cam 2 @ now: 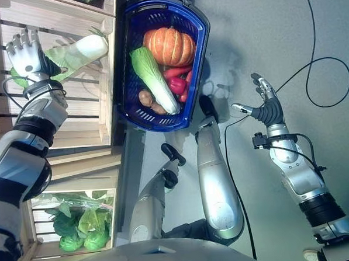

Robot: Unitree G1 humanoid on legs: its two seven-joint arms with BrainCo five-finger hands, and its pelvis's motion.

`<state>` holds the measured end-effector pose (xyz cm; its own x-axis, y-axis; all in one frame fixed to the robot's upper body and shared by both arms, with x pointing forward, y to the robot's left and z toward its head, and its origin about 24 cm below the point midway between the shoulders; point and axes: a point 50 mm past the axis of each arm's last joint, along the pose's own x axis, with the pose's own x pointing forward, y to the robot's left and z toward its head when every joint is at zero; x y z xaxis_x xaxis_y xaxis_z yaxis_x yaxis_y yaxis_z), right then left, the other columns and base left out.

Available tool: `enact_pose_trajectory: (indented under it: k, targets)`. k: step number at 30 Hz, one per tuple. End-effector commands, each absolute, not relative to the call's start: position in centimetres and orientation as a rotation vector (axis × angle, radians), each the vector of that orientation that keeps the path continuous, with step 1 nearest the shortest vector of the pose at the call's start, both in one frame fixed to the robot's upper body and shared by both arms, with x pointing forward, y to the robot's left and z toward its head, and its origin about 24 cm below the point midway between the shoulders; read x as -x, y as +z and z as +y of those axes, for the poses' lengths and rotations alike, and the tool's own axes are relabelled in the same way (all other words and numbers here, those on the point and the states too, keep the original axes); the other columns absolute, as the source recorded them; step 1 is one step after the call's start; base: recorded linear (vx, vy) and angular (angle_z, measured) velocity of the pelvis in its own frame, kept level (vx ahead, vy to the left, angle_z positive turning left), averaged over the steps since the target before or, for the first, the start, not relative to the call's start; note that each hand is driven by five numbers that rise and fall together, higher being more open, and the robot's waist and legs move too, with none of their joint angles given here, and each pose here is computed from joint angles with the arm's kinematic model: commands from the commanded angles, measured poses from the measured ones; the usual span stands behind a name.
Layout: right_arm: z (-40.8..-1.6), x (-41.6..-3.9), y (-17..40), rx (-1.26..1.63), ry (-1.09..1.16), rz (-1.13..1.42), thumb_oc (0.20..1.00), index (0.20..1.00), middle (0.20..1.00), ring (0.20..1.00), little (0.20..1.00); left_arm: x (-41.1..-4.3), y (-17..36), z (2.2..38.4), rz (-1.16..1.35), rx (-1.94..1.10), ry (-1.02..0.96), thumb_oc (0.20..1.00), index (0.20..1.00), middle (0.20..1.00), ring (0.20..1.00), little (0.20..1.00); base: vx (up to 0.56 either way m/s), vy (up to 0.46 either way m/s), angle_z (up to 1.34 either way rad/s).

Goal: Pick up fruits and vegetables into the basket

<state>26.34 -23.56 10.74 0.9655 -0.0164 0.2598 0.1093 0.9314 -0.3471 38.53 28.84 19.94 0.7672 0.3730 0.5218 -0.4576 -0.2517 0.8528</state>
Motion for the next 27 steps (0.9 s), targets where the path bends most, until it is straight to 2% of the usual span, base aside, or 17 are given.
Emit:
enact_pose_trajectory:
  k: [1, 8, 20, 27]
  targets:
    - [-23.4, -25.7, 11.1, 0.378, -0.061, -0.334, 1.000, 1.000, 1.000, 1.000, 1.000, -36.2, 22.3, 33.8, 0.010, -1.850, 0.969, 1.000, 1.000, 1.000, 1.000, 1.000, 0.03, -0.030, -0.02]
    - [-23.1, -25.8, 10.7, 0.329, -0.053, -0.336, 1.000, 1.000, 1.000, 1.000, 1.000, -37.3, 23.0, 32.2, -0.013, -1.914, 0.915, 1.000, 1.000, 1.000, 1.000, 1.000, 0.01, -0.015, -0.02]
    - [-22.7, -26.2, 10.5, 0.253, -0.065, -0.319, 1.000, 1.000, 1.000, 1.000, 1.000, -37.0, 19.9, 33.7, 0.291, -1.443, 0.889, 1.000, 1.000, 1.000, 1.000, 1.000, 0.01, -0.012, -0.03]
    - [-22.7, -26.4, 11.0, 0.239, -0.076, -0.316, 1.000, 1.000, 1.000, 1.000, 1.000, -36.3, 19.0, 34.8, 0.375, -1.332, 0.916, 1.000, 1.000, 1.000, 1.000, 1.000, 0.00, 0.008, 0.01]
